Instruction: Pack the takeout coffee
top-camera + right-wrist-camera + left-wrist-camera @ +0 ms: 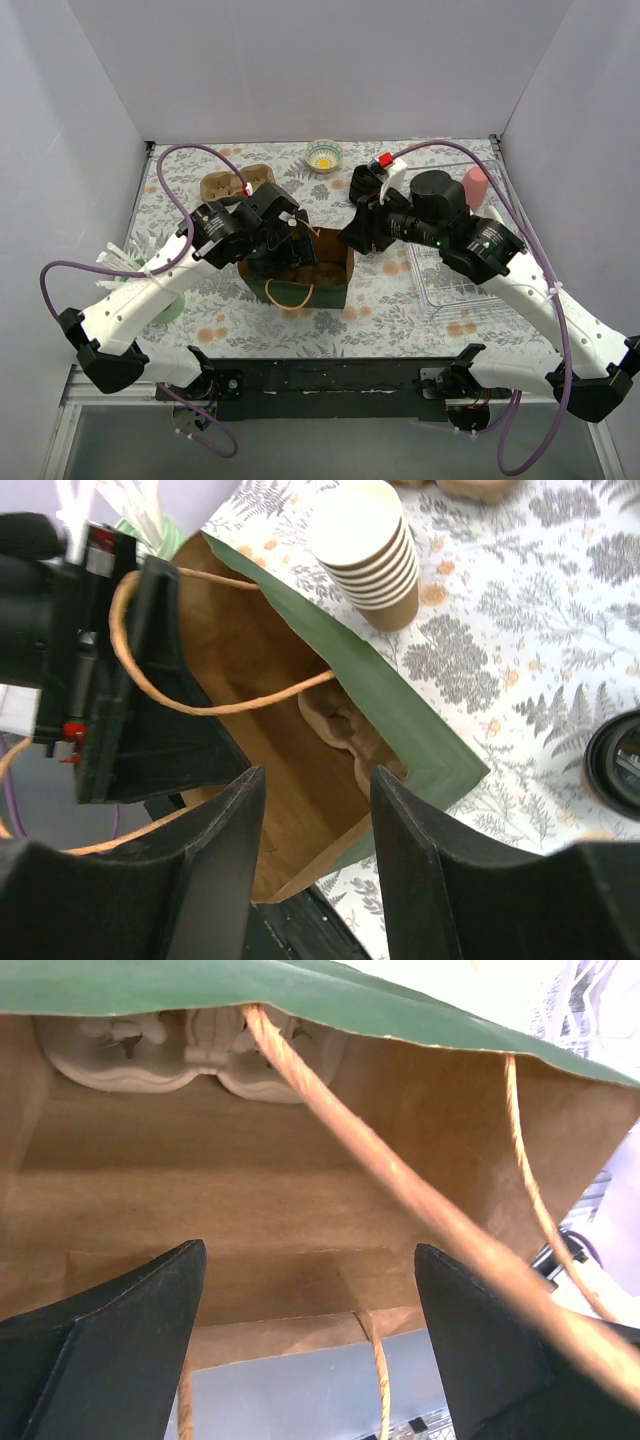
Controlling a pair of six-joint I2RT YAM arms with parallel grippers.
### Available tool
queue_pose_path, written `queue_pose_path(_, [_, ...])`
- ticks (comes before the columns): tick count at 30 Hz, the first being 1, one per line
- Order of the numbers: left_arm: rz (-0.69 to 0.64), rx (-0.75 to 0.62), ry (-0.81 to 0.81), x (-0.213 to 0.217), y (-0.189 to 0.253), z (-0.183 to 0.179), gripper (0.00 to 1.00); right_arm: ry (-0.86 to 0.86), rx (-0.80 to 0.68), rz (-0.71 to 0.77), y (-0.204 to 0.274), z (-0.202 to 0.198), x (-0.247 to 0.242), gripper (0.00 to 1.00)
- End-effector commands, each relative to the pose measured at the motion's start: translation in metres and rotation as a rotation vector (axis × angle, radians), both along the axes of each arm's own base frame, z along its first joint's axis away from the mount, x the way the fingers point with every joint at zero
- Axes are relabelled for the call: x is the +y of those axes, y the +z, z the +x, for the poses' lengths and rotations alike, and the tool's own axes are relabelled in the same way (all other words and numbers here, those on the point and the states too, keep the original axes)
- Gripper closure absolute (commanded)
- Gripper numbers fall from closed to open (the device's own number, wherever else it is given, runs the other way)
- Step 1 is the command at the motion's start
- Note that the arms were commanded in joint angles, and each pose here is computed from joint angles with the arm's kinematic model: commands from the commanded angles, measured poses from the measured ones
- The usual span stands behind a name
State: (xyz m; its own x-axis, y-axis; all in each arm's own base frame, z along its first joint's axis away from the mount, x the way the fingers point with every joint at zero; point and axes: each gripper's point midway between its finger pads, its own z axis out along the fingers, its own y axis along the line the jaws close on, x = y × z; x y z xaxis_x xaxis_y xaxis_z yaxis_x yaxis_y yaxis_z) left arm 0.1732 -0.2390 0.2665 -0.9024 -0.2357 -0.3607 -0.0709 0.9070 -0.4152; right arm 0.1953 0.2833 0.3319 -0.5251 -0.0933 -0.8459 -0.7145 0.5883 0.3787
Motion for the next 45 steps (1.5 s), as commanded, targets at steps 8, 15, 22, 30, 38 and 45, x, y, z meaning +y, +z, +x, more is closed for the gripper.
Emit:
queue_pose_path(8, [0.052, 0.008, -0.020, 0.007, 0.001, -0.002, 0.13, 0.196, -0.273, 0.111, 0.061, -0.004, 0.025, 0.46])
queue_pose_path(15, [0.041, 0.011, -0.037, 0.007, 0.002, -0.005, 0.13, 0.146, -0.288, 0.096, 0.062, 0.007, 0.023, 0.46])
queue_pose_path(22, [0.017, -0.006, -0.063, 0.007, 0.013, -0.009, 0.13, 0.123, -0.276, 0.102, 0.057, 0.011, 0.024, 0.48])
queue_pose_path(30, [-0.010, -0.014, -0.080, 0.006, 0.021, -0.012, 0.13, 0.124, -0.263, 0.107, 0.057, 0.014, 0.030, 0.50])
queue_pose_path(38, [-0.066, -0.040, -0.094, 0.005, 0.030, -0.017, 0.13, 0.116, -0.253, 0.113, 0.057, 0.015, 0.030, 0.51])
queue_pose_path(45, [-0.166, -0.158, -0.079, 0.003, 0.066, -0.008, 0.13, 0.087, -0.238, 0.110, 0.056, 0.017, 0.028, 0.51])
